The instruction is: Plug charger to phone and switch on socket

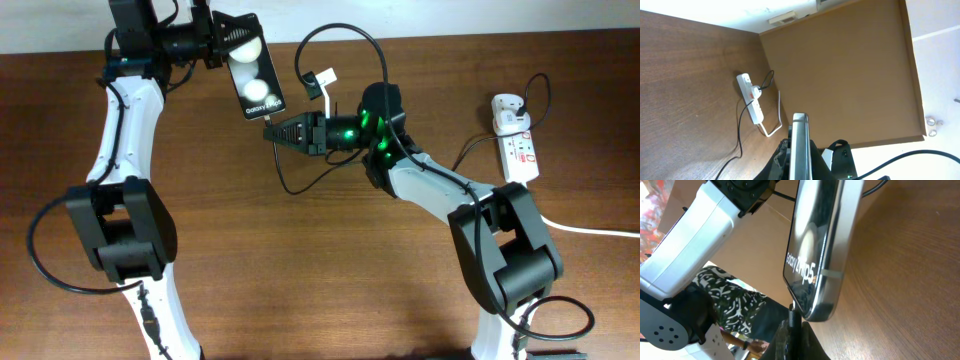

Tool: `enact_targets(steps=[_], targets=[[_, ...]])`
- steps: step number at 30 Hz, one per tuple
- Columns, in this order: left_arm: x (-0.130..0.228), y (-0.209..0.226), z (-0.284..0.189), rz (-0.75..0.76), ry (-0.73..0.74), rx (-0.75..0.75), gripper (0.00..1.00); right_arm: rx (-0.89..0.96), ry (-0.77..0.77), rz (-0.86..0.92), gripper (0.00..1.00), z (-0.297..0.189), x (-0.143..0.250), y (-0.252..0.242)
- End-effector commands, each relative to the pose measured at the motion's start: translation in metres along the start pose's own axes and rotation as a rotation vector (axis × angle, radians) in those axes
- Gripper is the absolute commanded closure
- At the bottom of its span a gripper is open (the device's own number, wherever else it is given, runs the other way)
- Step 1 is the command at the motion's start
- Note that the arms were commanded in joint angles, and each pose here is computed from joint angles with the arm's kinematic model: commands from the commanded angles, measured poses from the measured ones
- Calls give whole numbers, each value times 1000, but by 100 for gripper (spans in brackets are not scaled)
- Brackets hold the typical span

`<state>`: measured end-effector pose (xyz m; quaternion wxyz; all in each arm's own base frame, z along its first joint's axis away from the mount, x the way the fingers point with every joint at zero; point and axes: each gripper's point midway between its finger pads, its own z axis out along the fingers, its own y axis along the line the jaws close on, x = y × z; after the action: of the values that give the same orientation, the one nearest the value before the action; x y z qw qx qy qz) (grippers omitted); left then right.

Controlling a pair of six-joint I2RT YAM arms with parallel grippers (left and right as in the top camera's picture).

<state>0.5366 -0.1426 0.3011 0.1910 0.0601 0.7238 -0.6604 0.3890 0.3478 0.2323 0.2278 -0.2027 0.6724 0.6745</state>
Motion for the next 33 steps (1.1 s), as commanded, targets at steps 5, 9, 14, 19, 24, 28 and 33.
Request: enact_targets(steps=[5,9,14,19,24,28,33], targets=[[4,-26,0,29,23,26,100,-46,-10,-102,96,-4,-8,8],[4,-26,-1,29,22,26,100,-44,-10,-99,96,-3,-7,6],[-6,-26,-16,38,-14,18,100,-75,10,-94,96,-1,2,-5],[-14,-25,-34,29,-44,10,100,-102,-8,-145,96,-2,-2,4],[-7,-29,-19,30,-12,25,100,-102,-12,-119,96,-2,-3,4],[0,-33,-9,32,25,45,100,-96,-25,-114,96,-2,-5,3],[1,-33,-9,31,29,48,100,-93,-32,-109,96,-3,-7,3]])
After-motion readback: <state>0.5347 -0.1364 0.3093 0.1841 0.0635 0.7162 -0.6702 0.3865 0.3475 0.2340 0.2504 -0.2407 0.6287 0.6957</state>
